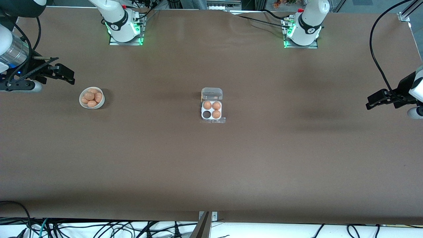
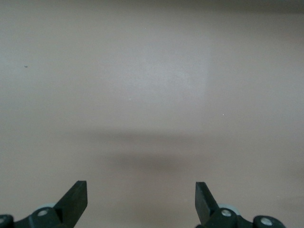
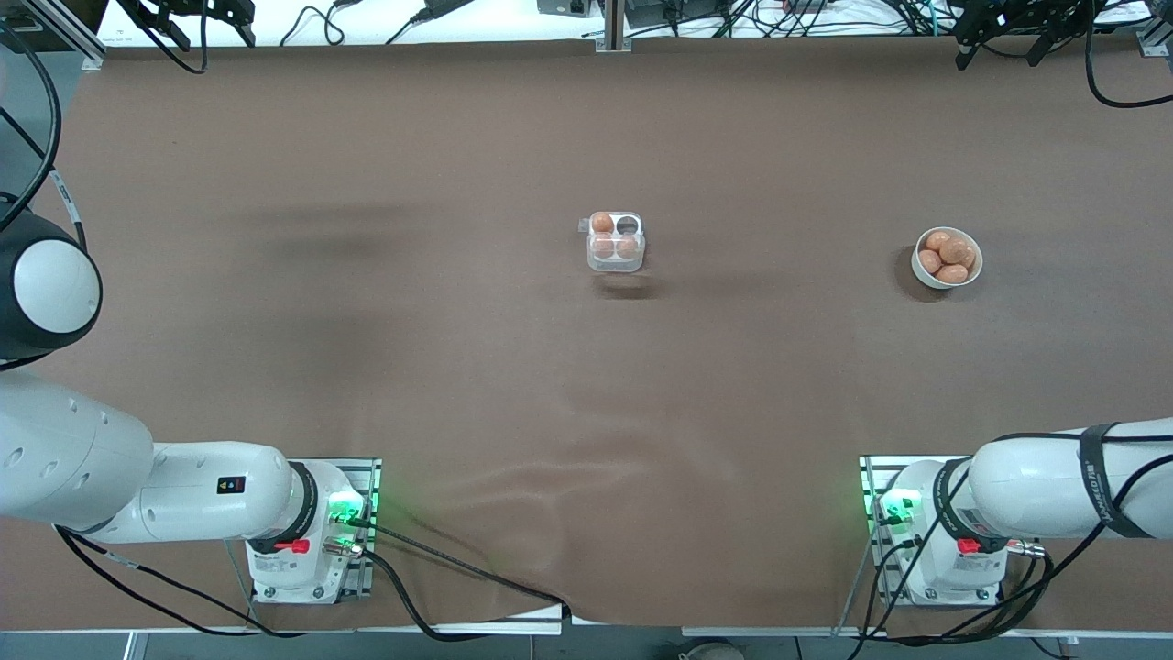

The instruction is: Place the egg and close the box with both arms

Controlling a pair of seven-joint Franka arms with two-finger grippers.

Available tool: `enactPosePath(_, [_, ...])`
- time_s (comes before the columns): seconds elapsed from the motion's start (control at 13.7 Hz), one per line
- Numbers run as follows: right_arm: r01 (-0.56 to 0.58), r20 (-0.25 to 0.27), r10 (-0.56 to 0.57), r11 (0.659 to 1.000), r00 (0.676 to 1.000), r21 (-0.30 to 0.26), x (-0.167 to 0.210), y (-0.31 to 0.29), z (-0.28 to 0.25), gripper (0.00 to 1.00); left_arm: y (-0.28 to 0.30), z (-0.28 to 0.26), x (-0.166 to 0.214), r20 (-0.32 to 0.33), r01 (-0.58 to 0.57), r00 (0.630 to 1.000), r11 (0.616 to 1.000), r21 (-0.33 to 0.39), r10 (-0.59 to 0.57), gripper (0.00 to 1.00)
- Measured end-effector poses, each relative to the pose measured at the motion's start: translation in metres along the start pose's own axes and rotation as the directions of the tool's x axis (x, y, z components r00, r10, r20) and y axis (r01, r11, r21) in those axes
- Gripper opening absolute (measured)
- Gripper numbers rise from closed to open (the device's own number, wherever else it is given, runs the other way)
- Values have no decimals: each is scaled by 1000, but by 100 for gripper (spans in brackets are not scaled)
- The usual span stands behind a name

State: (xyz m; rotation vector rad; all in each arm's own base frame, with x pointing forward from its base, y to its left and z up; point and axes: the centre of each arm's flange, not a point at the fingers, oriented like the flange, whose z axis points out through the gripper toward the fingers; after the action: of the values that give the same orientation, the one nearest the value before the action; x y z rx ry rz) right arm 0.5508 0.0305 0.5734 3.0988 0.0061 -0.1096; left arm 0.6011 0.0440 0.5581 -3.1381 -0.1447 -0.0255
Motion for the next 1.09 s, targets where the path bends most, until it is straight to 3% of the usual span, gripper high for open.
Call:
enactPosePath(0.8, [0, 10, 0, 1000, 1000, -1, -1, 0, 2, 100, -1, 2, 1, 3, 1, 1000, 1000, 0, -1, 100])
enactPosePath(1.09, [-26, 41, 26, 1000, 999, -1, 2, 13, 25, 100, -1, 2, 1, 3, 1, 1000, 1000, 0, -1, 100])
